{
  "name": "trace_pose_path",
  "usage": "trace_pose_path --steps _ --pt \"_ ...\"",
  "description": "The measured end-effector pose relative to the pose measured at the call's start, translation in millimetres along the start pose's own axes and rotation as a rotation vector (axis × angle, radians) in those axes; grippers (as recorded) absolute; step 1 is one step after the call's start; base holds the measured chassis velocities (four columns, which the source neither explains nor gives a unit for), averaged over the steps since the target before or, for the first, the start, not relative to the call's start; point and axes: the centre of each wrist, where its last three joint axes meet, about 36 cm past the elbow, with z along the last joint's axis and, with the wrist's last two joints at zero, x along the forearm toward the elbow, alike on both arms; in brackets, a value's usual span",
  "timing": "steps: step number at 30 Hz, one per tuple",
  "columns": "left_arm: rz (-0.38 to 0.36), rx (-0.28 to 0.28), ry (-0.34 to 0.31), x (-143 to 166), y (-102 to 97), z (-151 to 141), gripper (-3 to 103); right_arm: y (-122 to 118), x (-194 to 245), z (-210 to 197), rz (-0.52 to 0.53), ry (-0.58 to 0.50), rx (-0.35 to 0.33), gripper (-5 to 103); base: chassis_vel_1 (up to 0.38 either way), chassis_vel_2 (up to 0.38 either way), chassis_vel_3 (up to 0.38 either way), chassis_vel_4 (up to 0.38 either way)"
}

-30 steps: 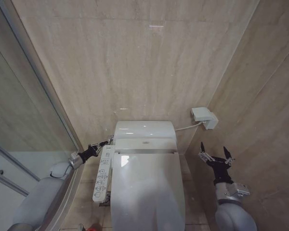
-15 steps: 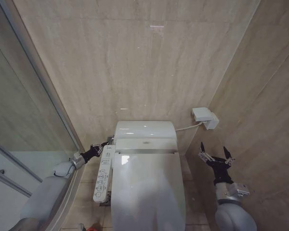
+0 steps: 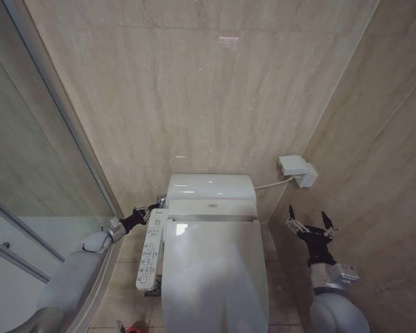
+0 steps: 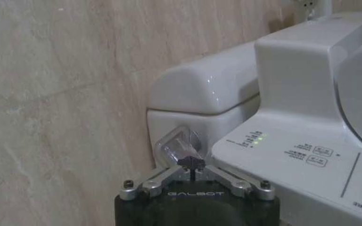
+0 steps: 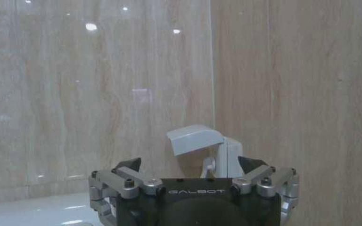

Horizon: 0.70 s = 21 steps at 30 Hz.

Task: Open the toilet lid, clean the toilet bowl with a toilet brush, close the toilet lid, and flush.

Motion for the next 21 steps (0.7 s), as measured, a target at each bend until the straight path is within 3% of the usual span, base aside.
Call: trace_pose_path --steps 21 --pt "0.008 0.004 -0.004 -16.1 1.0 -0.9 0 0.0 0.0 0.0 0.000 0.000 0.000 100 0.000 0.000 0.000 0.000"
